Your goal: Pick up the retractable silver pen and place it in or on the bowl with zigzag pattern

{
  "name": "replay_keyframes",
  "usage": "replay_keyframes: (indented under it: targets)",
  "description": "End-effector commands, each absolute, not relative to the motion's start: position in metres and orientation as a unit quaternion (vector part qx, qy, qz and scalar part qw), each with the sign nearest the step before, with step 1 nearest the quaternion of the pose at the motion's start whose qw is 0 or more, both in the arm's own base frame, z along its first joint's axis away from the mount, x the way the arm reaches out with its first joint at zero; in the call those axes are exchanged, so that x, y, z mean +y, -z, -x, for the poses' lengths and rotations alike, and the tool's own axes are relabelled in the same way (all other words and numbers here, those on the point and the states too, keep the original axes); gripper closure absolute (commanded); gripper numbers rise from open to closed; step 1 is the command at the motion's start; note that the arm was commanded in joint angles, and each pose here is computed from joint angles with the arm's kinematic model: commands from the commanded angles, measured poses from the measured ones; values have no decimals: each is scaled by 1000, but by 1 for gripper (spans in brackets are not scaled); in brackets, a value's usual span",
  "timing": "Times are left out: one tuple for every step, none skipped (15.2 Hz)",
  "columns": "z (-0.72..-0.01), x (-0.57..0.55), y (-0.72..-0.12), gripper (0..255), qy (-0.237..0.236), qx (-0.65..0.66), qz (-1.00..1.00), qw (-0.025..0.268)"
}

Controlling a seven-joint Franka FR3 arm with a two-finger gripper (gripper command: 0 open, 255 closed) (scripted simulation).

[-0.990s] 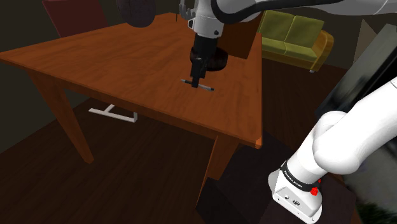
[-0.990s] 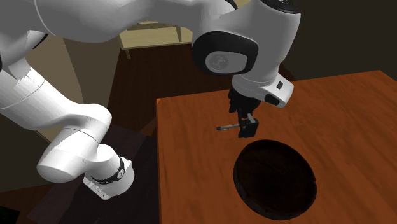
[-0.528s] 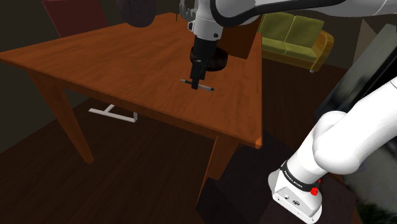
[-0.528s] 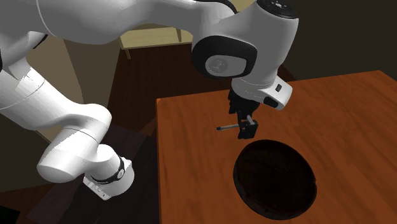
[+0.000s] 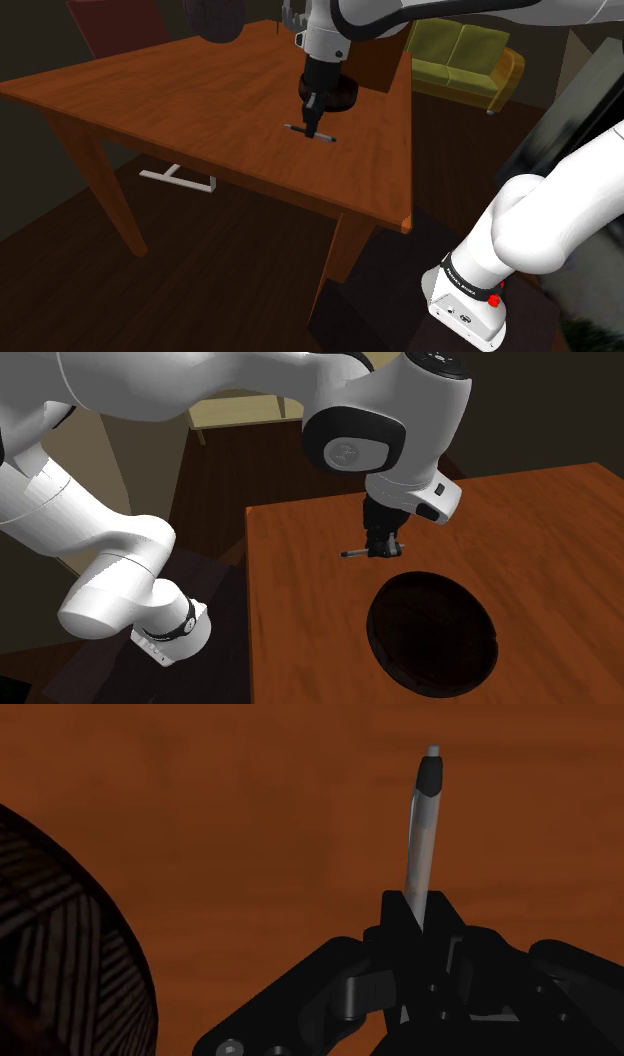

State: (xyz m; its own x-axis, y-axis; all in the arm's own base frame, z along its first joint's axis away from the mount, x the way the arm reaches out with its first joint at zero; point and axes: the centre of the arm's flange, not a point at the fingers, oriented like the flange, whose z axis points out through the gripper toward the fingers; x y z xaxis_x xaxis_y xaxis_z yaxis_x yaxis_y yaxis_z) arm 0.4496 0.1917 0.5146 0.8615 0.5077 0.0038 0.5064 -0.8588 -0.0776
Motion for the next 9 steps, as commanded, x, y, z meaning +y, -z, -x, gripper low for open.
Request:
replay_keyframes:
  targets:
    - [-449,193,-513,255,-10,-264,964,38]
    - [-450,193,-513,255,-10,-264,964,38]
    - [-448,192,-512,255,-10,-264,964,38]
    - [-448,192,-518,255,-10,-264,964,38]
    - [-448,192,-523,255,-10,-264,964,38]
    - [-448,192,-528,255,-10,-264,964,38]
    - [-448,192,-534,255,-10,-264,964,38]
    - [-448,192,-539,255,-10,-264,964,38]
    - [-448,192,-544,255,-10,-264,964,38]
